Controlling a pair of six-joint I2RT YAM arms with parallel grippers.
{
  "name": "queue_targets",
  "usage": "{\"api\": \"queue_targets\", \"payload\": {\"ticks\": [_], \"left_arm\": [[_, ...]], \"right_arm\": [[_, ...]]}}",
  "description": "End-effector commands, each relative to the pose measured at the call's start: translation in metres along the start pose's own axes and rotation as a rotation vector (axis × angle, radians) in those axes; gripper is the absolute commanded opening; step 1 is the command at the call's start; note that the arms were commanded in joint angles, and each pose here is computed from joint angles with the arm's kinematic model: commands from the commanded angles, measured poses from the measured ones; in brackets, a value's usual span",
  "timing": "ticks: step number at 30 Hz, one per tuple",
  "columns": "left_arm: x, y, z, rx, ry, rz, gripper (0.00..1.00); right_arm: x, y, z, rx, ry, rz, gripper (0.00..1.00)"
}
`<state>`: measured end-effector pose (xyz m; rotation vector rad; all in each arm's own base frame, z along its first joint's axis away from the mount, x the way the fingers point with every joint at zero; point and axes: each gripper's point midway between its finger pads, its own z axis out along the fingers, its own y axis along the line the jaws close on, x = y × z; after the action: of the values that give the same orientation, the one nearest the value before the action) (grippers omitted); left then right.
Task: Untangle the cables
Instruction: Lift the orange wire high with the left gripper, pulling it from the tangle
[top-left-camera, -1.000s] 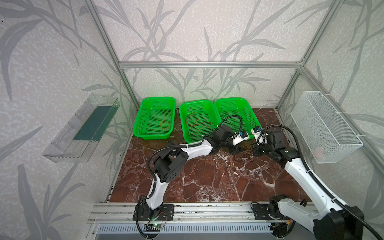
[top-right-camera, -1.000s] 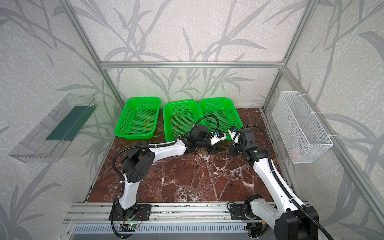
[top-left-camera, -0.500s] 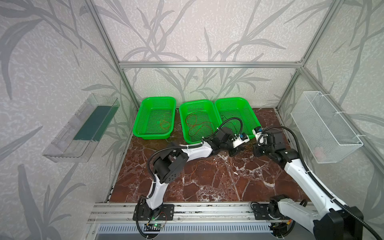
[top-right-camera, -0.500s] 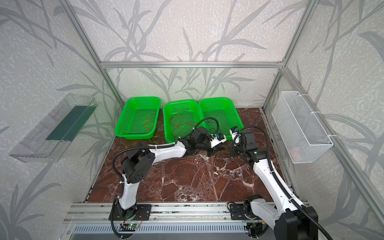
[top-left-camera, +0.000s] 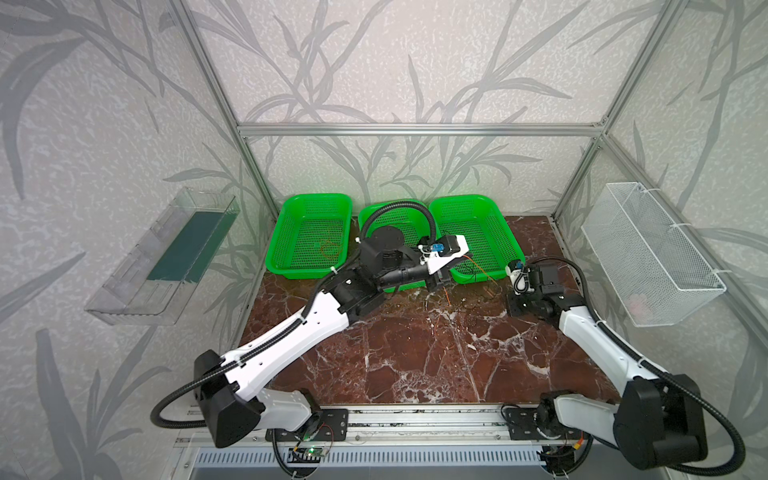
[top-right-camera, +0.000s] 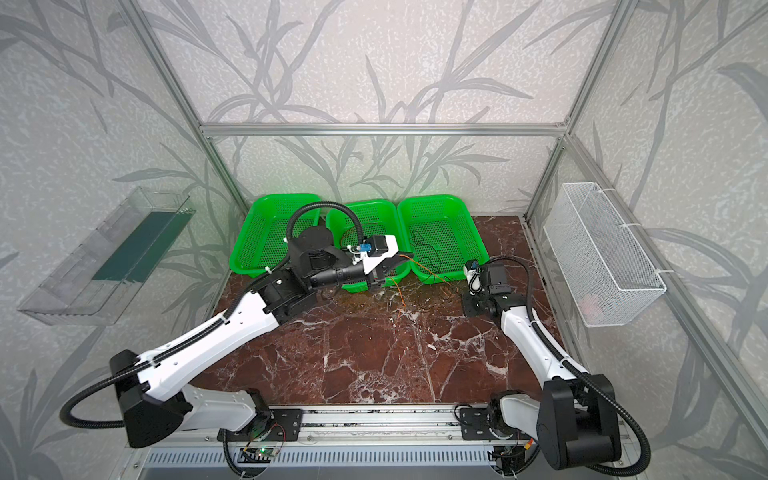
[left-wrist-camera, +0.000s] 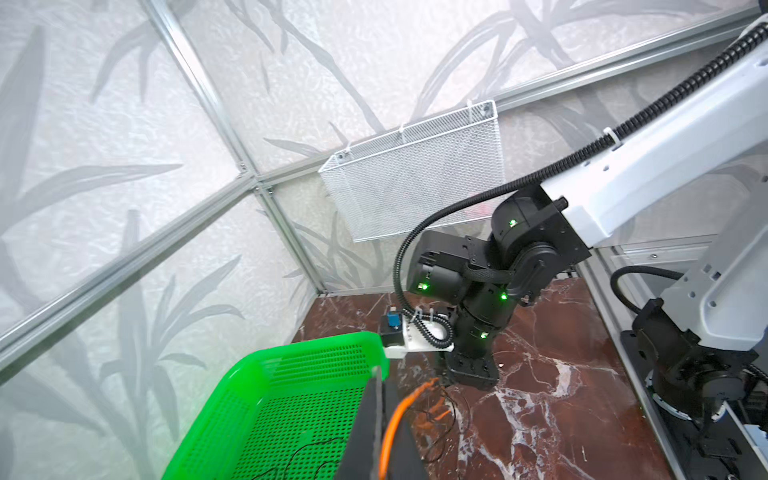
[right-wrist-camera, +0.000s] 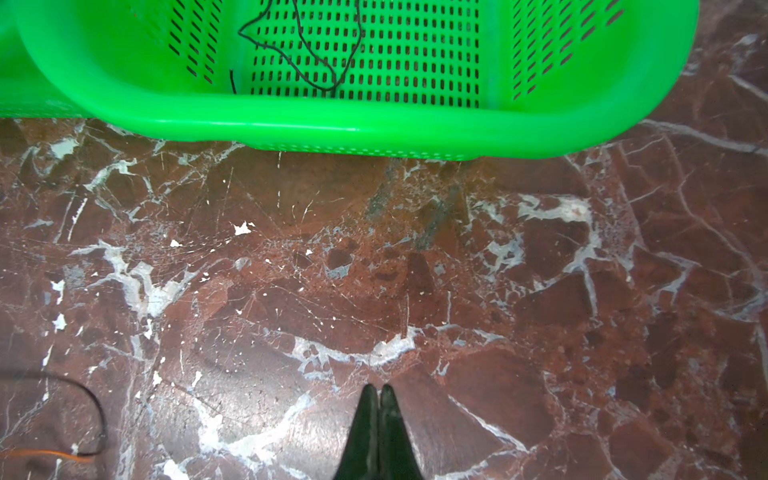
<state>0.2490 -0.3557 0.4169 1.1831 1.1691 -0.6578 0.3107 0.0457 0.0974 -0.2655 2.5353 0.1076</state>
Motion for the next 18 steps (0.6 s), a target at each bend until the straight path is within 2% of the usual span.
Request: {"api": "queue_targets", "payload": {"ticks": [1, 6, 18], "left_arm": [[-0.014, 0.029, -0.027, -0.099, 0.011, 0.018, 0.0], [-0.047, 0.068, -0.069, -0.23, -0.023, 0.043, 0.0], [-0.113, 0.112, -0.131, -0.428, -0.07, 0.145, 0.0]], "right_arm": [[0.01, -0.01, 0.012, 0.045, 0.059, -0.012, 0.0], [0.024, -0.018, 0.026, 0.081, 0.144, -0.015, 0.0], [0.039, -0.031, 0.046, 0.147, 0.228, -0.041, 0.0]]}}
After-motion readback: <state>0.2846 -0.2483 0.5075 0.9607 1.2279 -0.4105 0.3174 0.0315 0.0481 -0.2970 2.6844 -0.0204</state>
